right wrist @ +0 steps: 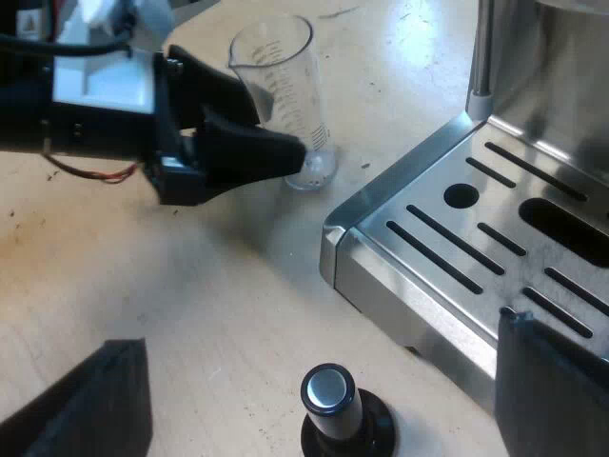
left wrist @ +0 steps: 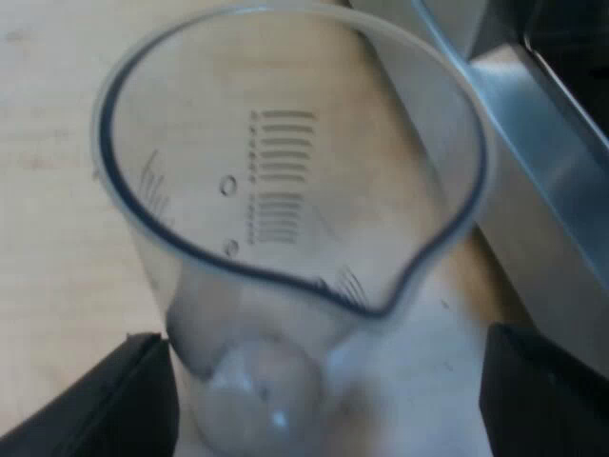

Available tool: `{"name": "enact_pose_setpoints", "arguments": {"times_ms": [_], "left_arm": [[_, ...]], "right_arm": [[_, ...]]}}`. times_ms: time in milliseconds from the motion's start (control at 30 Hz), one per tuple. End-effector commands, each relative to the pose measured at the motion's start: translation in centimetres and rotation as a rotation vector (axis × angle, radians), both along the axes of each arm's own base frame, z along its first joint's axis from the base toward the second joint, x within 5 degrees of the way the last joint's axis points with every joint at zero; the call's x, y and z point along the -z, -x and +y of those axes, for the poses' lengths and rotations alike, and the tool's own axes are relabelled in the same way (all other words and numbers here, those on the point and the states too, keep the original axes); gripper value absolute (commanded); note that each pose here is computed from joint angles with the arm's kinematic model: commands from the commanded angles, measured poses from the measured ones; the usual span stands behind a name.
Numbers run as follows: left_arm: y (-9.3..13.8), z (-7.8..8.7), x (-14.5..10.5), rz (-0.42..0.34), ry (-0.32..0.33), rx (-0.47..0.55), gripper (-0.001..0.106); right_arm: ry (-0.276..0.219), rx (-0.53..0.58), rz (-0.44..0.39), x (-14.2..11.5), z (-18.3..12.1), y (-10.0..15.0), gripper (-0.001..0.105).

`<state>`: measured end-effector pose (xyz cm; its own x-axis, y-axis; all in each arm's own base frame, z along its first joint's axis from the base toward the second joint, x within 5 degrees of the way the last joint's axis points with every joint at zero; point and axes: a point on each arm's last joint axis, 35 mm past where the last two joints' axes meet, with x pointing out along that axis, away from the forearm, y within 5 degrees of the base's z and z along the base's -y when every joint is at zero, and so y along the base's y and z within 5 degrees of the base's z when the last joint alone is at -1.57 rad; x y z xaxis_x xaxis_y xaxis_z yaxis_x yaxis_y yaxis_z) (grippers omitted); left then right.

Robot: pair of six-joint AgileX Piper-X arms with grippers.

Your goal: Pour the beans into the coffee machine

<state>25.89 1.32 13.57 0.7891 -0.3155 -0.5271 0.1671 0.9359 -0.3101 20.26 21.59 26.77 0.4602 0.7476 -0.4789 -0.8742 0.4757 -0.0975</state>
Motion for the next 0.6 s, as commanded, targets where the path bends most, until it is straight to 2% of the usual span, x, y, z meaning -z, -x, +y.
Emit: {"name": "enact_pose_setpoints", "arguments": {"times_ms": [33, 133, 200, 367, 533, 600], "left_arm": [[0.9, -0.1, -0.4, 0.080, 0.007, -0.010, 0.068], [1.9, -0.2, -1.5, 0.116, 0.011, -0.010, 0.068], [2.4, -0.2, -2.3, 0.109, 0.010, -0.010, 0.068], [3.7, -0.4, -5.9, -0.010, -0.002, -0.010, 0.068], [6.3, -0.6, -10.4, -0.157, -0.017, -0.010, 0.068], [7.2, -0.7, -11.7, -0.182, -0.019, -0.010, 0.068]], "right_arm": [[-0.018, -0.014, -0.003, -0.3, 0.1, 0.0, 0.079], [-0.020, -0.014, -0.005, -0.4, 0.1, 0.0, 0.079], [-0.022, -0.014, -0.007, -0.4, 0.0, 0.1, 0.079], [-0.039, -0.014, -0.024, -1.2, -0.2, 0.3, 0.079], [-0.096, 0.014, 0.000, -2.6, -1.0, 1.0, 0.079], [-0.099, 0.014, -0.003, -3.1, -1.4, 1.4, 0.079]]}}
